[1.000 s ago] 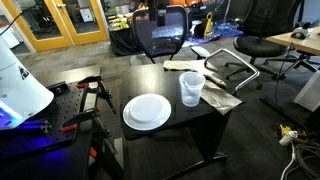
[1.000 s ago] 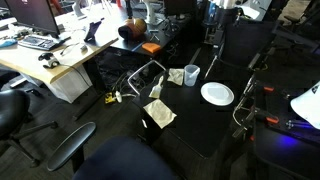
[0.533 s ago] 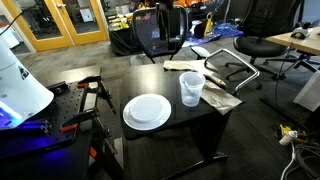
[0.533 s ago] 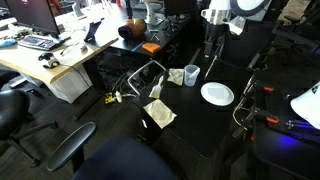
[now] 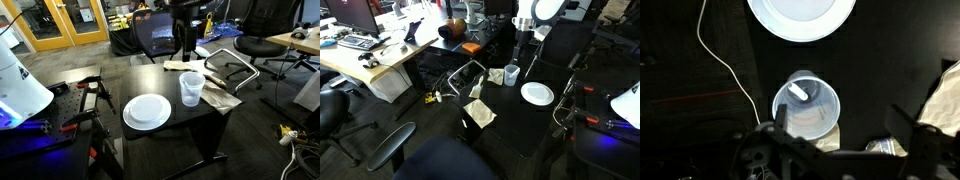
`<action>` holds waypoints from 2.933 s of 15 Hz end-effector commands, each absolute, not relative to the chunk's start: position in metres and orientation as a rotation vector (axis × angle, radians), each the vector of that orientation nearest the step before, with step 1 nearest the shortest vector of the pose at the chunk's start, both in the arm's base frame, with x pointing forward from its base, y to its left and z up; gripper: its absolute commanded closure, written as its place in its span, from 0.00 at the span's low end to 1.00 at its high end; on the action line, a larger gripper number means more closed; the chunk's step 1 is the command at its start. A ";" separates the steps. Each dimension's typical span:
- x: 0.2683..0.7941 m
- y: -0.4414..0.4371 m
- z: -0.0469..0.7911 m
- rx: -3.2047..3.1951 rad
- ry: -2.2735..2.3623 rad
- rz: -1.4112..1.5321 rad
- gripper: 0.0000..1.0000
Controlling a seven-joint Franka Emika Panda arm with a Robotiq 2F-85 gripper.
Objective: Remove the black sharpie from the cup, put it on the table, and then put it back in the cup
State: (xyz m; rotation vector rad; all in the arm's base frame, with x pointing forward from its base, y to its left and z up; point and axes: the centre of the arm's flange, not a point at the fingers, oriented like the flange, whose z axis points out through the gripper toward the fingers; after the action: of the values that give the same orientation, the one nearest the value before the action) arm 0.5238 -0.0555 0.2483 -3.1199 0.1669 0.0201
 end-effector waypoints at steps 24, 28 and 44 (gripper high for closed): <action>0.576 -0.084 0.208 -3.159 0.216 0.182 0.54; 0.582 -0.085 0.195 -3.169 0.203 0.255 0.56; 0.591 -0.084 0.159 -3.149 0.175 0.424 0.66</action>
State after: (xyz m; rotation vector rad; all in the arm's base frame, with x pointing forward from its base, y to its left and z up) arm 0.5806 -0.0846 0.1605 -3.1447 0.1694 0.3631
